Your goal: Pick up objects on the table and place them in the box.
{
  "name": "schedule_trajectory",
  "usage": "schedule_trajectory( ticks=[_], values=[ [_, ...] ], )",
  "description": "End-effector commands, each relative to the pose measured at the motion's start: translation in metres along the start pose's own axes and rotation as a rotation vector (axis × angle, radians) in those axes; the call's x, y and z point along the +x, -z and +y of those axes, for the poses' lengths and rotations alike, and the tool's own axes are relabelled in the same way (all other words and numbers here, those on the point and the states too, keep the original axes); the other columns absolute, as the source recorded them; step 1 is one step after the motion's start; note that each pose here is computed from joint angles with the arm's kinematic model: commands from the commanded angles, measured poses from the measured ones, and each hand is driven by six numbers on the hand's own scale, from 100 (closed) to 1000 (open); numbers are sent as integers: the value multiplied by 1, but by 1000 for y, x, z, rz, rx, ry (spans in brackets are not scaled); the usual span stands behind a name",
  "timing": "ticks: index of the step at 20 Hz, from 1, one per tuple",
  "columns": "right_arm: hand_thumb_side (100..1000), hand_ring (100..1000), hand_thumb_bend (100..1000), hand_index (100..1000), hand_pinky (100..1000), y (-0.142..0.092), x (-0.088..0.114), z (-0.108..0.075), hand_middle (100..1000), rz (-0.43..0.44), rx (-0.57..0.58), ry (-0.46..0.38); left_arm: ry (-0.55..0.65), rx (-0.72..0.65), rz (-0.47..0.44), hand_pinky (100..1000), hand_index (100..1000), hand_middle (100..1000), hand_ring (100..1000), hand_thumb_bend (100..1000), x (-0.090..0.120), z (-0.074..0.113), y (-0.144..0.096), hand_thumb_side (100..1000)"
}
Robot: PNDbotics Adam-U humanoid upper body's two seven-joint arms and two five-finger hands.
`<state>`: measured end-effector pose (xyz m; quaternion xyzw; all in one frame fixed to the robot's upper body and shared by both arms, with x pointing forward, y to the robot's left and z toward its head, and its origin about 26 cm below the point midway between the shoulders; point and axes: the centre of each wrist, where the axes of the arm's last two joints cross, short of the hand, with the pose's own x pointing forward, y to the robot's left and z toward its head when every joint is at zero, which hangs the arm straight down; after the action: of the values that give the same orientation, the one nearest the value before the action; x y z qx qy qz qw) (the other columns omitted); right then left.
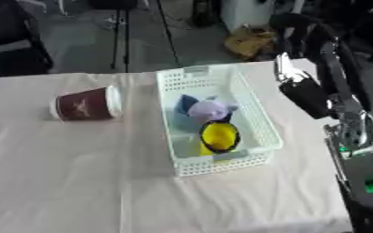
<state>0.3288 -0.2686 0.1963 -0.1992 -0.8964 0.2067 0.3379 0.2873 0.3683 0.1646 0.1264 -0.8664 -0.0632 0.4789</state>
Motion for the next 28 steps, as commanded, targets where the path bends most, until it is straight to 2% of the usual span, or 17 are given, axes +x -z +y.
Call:
schedule_trajectory(
  ticks=[1,8,9,10,11,13,15,28],
  values=[
    [532,652,100,891,572,6,8,-8,786,-40,-11,-23,8,3,-39,477,922,715,771,267,10,2,6,969],
    [529,652,100,893,573,7,8,-8,785,-42,-5,-21,1,6,-33,477,920,712,770,267,9,2,5,969],
    [530,653,100,893,573,6,7,-8,786,-42,-4,-20,-2,8,-31,516,990,801,837,334,9,1,5,1000],
    [530,653,100,893,573,6,7,-8,786,-41,-3,-20,-15,30,-19,516,990,801,837,334,7,2,4,1000],
    [536,654,100,894,574,6,7,-8,787,-39,-4,-20,-32,80,14,521,1000,830,877,378,4,4,3,1000],
    [527,654,100,894,574,6,7,-8,787,-39,-8,-19,-91,202,86,518,1000,817,870,369,-1,6,5,1000],
    [526,653,100,894,574,6,7,-7,787,-41,-6,-19,-111,246,99,517,998,806,863,363,2,5,6,1000],
    [524,653,100,894,575,6,7,-8,786,-41,-8,-18,-148,236,84,512,985,784,845,357,6,2,4,1000]
  ],
)
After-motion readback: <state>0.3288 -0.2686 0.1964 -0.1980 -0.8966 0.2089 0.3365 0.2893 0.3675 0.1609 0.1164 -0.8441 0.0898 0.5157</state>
